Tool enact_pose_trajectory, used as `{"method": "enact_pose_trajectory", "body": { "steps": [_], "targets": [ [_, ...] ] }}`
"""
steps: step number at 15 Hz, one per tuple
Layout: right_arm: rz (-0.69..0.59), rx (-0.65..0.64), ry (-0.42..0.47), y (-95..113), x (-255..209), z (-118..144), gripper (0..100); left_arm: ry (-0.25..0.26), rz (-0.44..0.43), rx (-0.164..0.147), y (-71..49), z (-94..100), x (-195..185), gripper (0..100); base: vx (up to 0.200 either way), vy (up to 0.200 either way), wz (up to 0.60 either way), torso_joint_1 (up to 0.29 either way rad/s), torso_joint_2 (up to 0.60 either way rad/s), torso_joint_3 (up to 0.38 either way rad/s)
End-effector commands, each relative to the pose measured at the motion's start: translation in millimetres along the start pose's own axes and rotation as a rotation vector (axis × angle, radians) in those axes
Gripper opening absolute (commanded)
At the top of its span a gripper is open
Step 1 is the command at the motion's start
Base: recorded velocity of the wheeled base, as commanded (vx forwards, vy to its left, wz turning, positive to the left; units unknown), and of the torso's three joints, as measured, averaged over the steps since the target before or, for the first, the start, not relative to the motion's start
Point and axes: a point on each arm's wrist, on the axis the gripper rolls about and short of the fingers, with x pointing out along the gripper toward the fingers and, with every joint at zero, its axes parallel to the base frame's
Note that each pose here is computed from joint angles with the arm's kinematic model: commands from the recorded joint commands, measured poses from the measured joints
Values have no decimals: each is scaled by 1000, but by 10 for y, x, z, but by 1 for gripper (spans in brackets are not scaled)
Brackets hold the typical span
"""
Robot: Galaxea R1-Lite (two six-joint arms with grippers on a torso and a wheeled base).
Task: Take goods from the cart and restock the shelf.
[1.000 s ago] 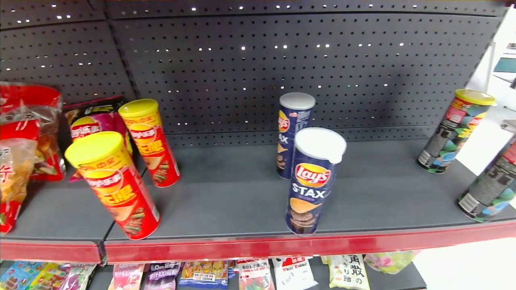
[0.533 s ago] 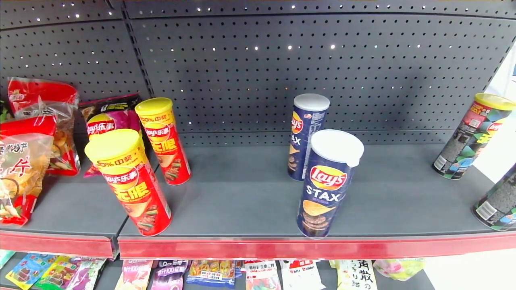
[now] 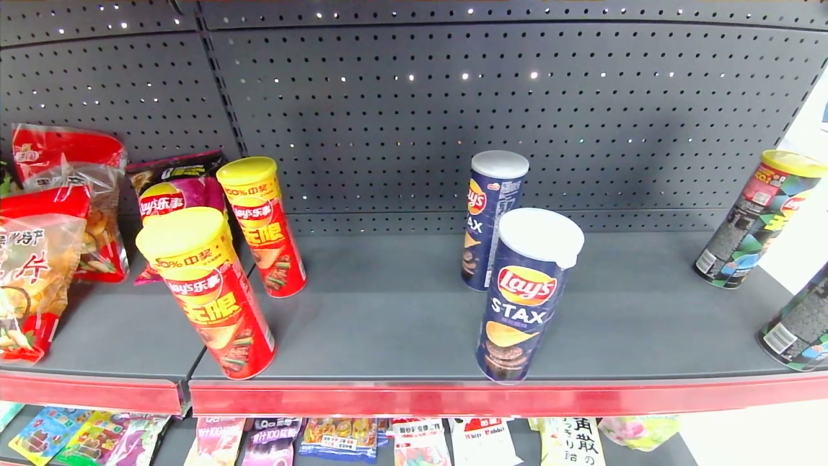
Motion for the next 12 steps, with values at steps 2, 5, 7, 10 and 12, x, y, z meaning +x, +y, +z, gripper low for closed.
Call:
{"method": "enact_pose_trajectory", "body": {
  "steps": [2,5,7,10,12],
  "targets": [
    [145,-67,250,10,745,132,100,4,0,2,-1,1,4,100,0,0,0,0,0,0],
    [100,-83,309,35,1216,107,100,4,0,5,-1,1,4,100,0,0,0,0,0,0],
    [99,-95,337,98,1376,57,100,4,2,5,-1,1,4,100,0,0,0,0,0,0],
    [131,-88,377,202,1527,-11,100,4,-3,9,-1,1,4,100,0,0,0,0,0,0],
    [156,-82,360,243,1558,-15,100,4,-3,9,-1,1,4,100,0,0,0,0,0,0]
  ]
}}
